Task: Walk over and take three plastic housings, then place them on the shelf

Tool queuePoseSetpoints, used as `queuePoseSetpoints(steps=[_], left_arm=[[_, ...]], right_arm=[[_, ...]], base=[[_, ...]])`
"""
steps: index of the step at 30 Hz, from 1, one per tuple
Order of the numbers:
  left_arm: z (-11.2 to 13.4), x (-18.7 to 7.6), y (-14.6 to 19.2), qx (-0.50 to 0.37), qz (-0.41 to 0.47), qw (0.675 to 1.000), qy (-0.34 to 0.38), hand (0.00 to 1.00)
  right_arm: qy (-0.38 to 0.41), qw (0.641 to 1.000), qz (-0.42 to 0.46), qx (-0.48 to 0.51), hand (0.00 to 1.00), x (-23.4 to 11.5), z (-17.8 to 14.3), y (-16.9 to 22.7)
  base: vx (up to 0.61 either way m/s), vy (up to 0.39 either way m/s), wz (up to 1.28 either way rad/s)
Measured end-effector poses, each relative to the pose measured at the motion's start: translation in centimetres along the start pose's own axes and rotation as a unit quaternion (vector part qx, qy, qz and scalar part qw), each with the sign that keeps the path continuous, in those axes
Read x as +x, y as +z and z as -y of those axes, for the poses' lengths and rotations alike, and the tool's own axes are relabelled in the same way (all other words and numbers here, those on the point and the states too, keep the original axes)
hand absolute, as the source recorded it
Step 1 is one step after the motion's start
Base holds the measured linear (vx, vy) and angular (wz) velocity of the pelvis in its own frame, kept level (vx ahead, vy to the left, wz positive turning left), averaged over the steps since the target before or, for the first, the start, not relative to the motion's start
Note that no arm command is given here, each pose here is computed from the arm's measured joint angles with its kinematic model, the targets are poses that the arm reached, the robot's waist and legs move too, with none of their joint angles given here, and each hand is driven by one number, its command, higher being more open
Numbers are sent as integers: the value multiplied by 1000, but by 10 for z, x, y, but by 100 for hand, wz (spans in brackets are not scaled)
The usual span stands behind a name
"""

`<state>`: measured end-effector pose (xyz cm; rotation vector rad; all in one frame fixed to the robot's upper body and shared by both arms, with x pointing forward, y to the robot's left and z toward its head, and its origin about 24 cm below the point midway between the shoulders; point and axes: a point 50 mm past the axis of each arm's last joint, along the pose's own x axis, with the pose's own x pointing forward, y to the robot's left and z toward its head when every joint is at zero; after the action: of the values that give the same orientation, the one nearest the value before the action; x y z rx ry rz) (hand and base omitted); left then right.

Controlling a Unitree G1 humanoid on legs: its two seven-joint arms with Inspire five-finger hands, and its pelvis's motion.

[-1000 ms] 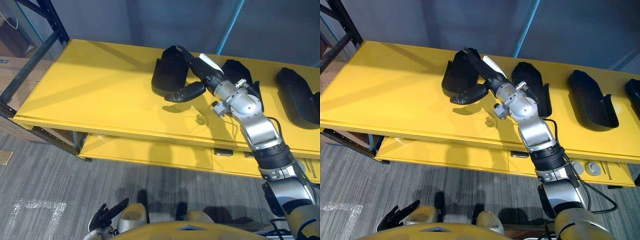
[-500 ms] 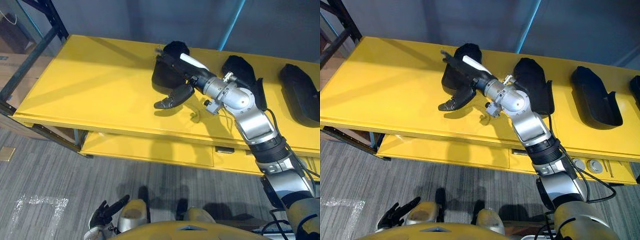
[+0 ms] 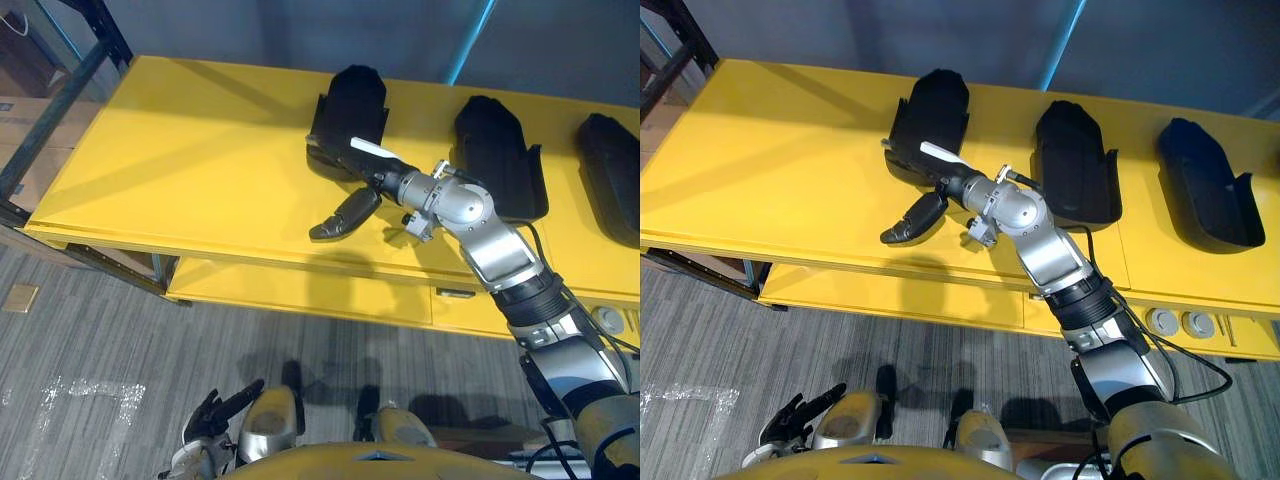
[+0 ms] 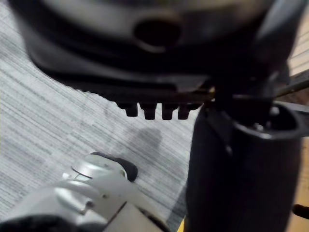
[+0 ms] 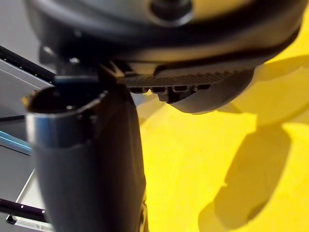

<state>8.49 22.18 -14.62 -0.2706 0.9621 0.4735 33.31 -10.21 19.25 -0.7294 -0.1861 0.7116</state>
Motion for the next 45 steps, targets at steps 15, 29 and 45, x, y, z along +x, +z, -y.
queuePoseSetpoints(steps=[15,29,45], left_arm=[[14,6,18,-11,16,1000,-20,100],[12,7,18,4,11,1000,-20,100],[-1,8,15,22,-9,1000,-1,100]], right_arm=[[-25,997,41,-54,100,0,17,22],[46,995,50,-79,100,-6,6,16],[91,987,30,-126,100,-12,-11,-3]], base=[[-32,3,1],[-6,-4,-4],[0,0,0]])
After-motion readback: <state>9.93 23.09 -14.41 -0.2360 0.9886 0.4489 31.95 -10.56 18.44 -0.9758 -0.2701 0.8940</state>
